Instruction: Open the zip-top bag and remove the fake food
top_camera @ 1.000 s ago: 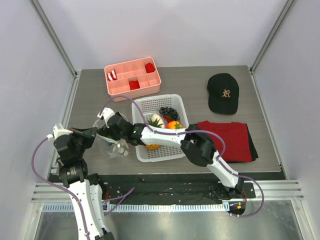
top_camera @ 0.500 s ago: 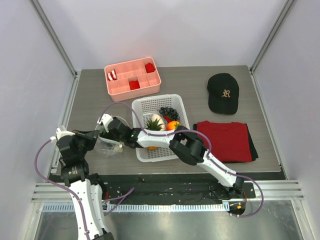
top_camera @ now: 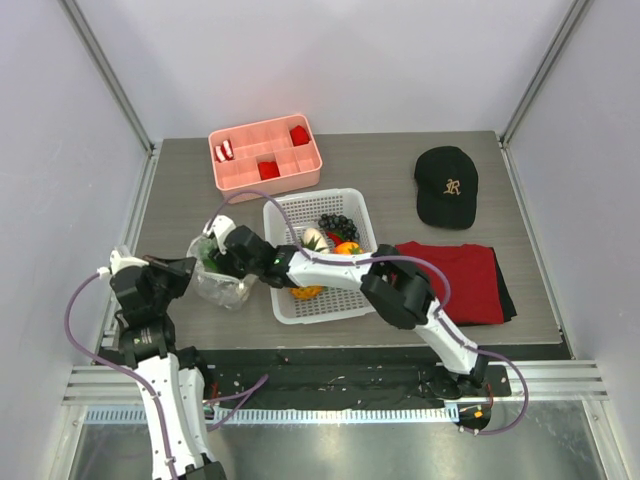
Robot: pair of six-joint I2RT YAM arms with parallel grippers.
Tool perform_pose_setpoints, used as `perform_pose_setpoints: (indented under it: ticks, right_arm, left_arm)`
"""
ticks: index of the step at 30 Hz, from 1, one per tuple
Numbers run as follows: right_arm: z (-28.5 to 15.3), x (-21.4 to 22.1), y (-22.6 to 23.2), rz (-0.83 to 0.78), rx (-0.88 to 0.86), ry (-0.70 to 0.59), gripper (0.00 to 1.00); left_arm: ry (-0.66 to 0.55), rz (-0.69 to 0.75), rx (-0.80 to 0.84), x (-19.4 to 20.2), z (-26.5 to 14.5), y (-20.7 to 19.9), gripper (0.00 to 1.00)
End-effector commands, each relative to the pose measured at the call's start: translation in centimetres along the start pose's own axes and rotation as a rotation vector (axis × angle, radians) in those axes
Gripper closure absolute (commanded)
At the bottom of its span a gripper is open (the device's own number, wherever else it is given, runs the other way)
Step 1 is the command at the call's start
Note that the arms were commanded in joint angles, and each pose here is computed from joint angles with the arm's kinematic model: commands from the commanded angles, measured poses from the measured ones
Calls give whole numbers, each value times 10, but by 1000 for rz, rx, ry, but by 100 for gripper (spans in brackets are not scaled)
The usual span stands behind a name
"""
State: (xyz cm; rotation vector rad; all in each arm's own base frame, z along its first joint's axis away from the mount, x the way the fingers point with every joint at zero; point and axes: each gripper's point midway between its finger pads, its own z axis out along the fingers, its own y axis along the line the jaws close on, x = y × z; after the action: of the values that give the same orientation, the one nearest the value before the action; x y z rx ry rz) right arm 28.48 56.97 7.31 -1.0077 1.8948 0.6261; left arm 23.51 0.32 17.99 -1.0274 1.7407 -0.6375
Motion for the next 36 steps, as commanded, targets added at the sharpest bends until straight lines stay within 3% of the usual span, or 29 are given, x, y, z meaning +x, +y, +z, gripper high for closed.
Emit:
perform_pose_setpoints:
  ticks: [1, 9, 11, 12, 14, 15, 18, 22, 31, 34, 36]
  right_arm:
    - [-66, -90, 11, 78, -69, -130, 92]
    - [-104, -96, 37, 232, -235, -14, 96]
    - [-107, -98, 34, 281, -274, -19, 96]
    - [-108, -95, 32, 299, -283, -12, 96]
    - [-108, -97, 29, 333, -301, -17, 96]
    - [-108, -99, 27, 340, -317, -16, 95]
    - [-104, -100, 24, 371, -348, -7, 95]
    - [-98, -103, 18, 445, -397, -10, 93]
    - [-109, -117, 27, 557, -521, -45, 88]
    - [-114, -117, 31, 573, -547, -46, 87]
    - [-116, -114, 34, 580, -565, -36, 87]
  left_arm:
    - [-57, 78, 82, -20, -10, -31, 100]
    - [17, 100, 191, -14, -13, -56, 99]
    - [52, 100, 220, -9, -18, -64, 92]
    - [56, 96, 214, -8, -20, -64, 71]
    - [23, 91, 191, -13, -25, -63, 47]
    - [20, 81, 158, -12, -27, -57, 30]
    - [-37, 86, 123, -19, -41, -56, 0]
    - [-56, 45, 9, -22, -40, -37, 0]
    - [78, -139, 165, 8, -4, -38, 13]
    - [111, -164, 202, 14, 3, -39, 25]
    - [106, -150, 214, 12, 4, -40, 38]
